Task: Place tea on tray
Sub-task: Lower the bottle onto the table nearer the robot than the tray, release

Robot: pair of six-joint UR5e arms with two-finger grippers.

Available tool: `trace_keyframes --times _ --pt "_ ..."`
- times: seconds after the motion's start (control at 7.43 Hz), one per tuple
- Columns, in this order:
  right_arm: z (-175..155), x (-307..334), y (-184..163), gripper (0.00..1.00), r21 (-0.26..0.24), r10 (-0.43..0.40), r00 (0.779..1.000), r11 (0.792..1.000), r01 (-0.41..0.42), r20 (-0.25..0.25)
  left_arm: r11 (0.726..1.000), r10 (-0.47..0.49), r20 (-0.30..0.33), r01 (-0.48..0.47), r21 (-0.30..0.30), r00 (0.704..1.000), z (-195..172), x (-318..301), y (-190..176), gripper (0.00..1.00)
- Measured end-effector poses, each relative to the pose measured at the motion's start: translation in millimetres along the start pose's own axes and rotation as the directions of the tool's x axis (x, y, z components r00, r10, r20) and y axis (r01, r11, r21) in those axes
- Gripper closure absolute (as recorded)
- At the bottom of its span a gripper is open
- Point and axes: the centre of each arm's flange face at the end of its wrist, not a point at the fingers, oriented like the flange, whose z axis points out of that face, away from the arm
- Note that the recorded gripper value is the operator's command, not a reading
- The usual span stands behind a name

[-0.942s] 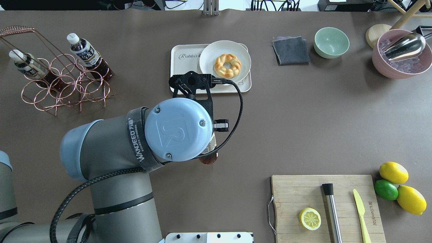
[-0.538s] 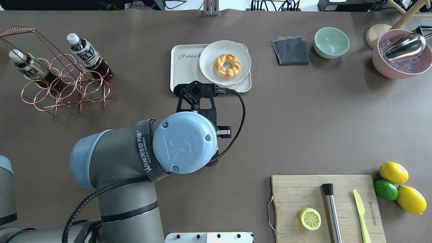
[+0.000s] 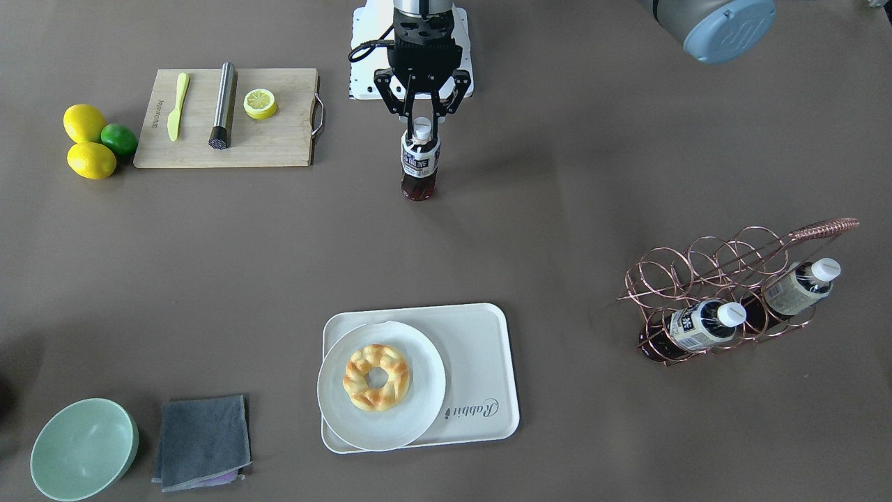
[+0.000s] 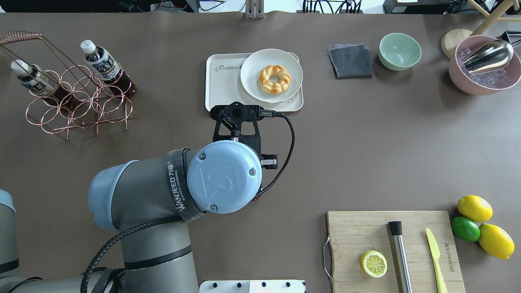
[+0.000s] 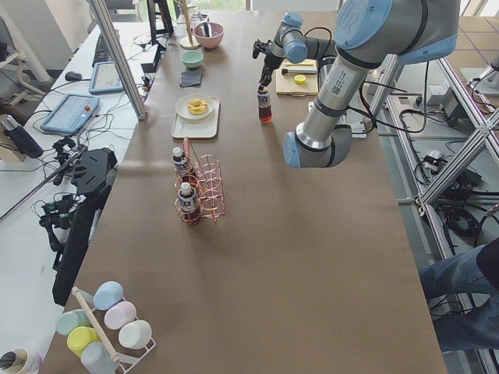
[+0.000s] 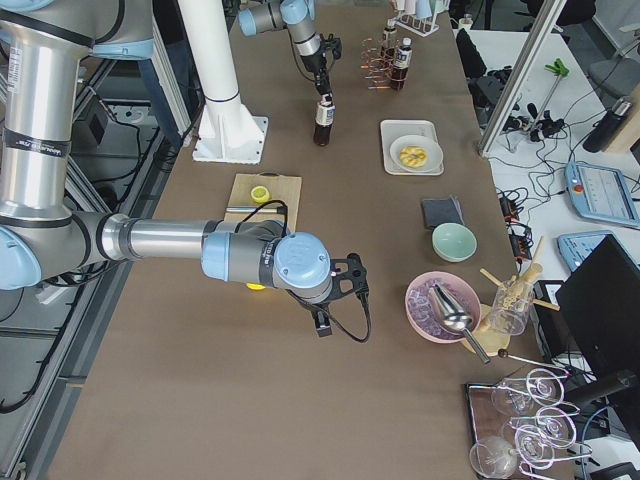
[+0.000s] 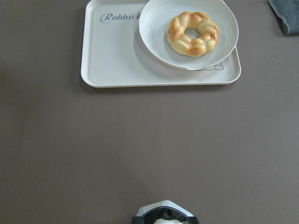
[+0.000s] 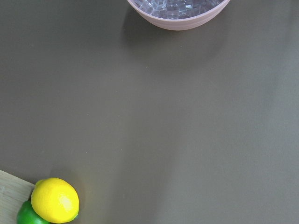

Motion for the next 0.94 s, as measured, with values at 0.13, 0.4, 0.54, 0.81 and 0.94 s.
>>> trace_keyframes --times 0.13,0.4,0.54,0.81,0.94 --pt "-0.1 -0.2 -0.1 0.0 0.0 -0.001 1.0 1.0 0.001 0.0 1.0 0.001 -0.002 -0.001 0.0 1.0 -0.8 0.5 -0.1 0.03" --pt "-1.5 -1.9 -1.3 0.0 0.003 -0.005 1.0 1.0 0.005 -0.001 1.0 0.0 -0.014 0.0 0.0 1.0 -6.8 2.3 -1.6 0.03" --pt "-3.8 -4.7 -3.6 0.0 0.008 -0.01 1.0 1.0 0.01 -0.003 1.0 -0.001 -0.03 0.001 0.0 1.0 -14.6 1.2 -3.1 0.03" --pt "-19.6 -27.7 -17.3 0.01 0.039 0.024 1.0 0.999 -0.024 -0.012 0.999 0.003 -0.069 -0.006 -0.039 0.998 -32.4 -12.0 -22.8 0.03" --pt "-28.7 -52.1 -28.8 0.01 0.055 0.052 0.999 0.997 -0.051 -0.015 0.998 0.008 -0.085 -0.014 -0.068 0.996 -40.6 -28.4 -45.5 0.03"
